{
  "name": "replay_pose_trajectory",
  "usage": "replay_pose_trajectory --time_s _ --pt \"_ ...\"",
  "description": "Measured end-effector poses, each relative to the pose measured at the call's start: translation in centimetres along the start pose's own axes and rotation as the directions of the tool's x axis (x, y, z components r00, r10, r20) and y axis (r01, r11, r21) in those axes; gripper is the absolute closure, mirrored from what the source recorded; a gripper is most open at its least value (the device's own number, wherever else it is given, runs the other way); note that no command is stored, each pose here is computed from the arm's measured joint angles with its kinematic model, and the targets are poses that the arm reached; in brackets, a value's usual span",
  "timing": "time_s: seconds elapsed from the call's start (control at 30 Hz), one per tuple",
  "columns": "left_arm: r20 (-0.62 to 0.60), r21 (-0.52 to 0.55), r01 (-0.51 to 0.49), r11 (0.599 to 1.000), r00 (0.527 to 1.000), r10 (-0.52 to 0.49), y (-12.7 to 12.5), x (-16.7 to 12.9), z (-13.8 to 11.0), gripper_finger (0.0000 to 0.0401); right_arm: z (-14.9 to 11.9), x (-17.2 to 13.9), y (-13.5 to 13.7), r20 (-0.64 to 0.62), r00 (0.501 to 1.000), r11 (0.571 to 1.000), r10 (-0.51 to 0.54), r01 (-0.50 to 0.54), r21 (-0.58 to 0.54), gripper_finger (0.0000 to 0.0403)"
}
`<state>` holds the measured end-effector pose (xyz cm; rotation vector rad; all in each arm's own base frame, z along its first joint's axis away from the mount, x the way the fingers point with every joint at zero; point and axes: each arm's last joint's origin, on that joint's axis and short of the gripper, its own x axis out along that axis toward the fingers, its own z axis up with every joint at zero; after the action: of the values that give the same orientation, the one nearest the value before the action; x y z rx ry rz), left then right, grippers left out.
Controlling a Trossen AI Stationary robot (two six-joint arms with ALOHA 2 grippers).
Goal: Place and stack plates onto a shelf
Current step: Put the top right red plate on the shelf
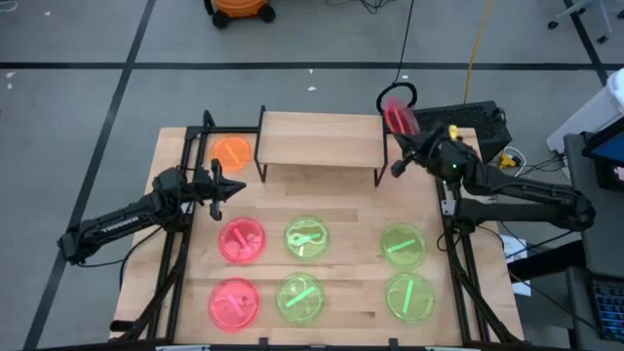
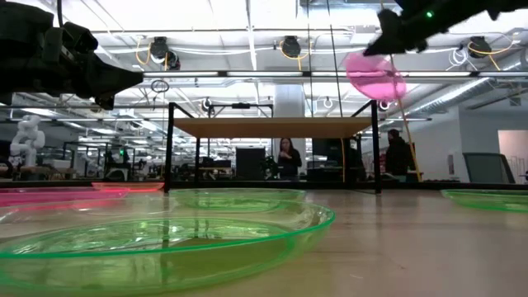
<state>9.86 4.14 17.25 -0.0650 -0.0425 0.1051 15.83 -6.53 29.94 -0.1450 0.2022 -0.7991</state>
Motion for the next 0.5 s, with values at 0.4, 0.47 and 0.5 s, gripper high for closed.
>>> replay_pose_trajectory --time_s 0.4,0.47,0.5 --pt "0.0 0.0 0.0 1.0 1.0 0.0 0.0 0.0 0.0 0.0397 4.2 7.6 4.2 -0.005 0.979 0.97 0.202 -0.201 -0.139 0.0403" --pt "0.0 0.0 0.0 1.0 1.0 0.0 0.0 0.0 0.0 0.0397 4.4 9.3 5.1 -0.025 0.975 0.96 0.219 -0.22 -0.173 0.0403" --pt "0.0 0.0 0.0 1.0 1.0 0.0 0.0 0.0 0.0 0.0397 4.5 10.1 5.5 -0.032 0.975 0.957 0.22 -0.222 -0.188 0.0403"
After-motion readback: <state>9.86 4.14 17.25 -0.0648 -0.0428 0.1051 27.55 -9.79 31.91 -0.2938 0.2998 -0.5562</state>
